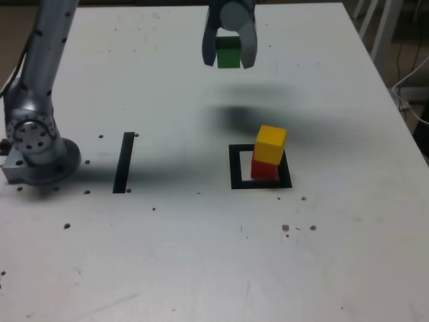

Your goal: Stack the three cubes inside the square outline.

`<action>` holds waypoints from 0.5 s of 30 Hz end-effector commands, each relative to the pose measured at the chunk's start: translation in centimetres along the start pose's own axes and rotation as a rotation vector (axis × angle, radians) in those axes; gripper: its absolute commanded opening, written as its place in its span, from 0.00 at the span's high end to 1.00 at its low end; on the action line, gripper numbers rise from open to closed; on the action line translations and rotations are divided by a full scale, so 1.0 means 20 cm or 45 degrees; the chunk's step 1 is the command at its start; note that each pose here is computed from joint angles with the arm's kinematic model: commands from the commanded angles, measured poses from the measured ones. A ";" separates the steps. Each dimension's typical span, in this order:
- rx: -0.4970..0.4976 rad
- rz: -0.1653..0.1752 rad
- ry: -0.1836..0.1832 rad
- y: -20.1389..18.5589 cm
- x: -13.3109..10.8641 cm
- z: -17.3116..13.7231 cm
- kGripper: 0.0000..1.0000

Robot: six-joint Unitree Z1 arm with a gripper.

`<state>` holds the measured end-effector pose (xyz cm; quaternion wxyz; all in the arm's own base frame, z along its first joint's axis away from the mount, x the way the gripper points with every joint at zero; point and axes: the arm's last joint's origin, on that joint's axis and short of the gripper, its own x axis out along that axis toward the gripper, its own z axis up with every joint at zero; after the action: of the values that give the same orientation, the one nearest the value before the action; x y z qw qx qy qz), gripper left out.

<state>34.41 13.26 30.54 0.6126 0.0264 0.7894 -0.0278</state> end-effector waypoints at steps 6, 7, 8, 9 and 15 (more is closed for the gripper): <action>0.076 0.016 0.014 -0.21 -0.05 0.00 0.71; 0.086 0.021 0.012 -0.24 -0.06 0.01 0.71; 0.096 0.025 0.010 -0.26 -0.06 0.01 0.71; 0.110 0.030 0.008 -0.30 -0.07 0.02 0.71; 0.168 0.039 -0.006 -0.43 -0.08 0.03 0.71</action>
<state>35.25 5.54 31.70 0.6209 0.0757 0.7777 -0.0622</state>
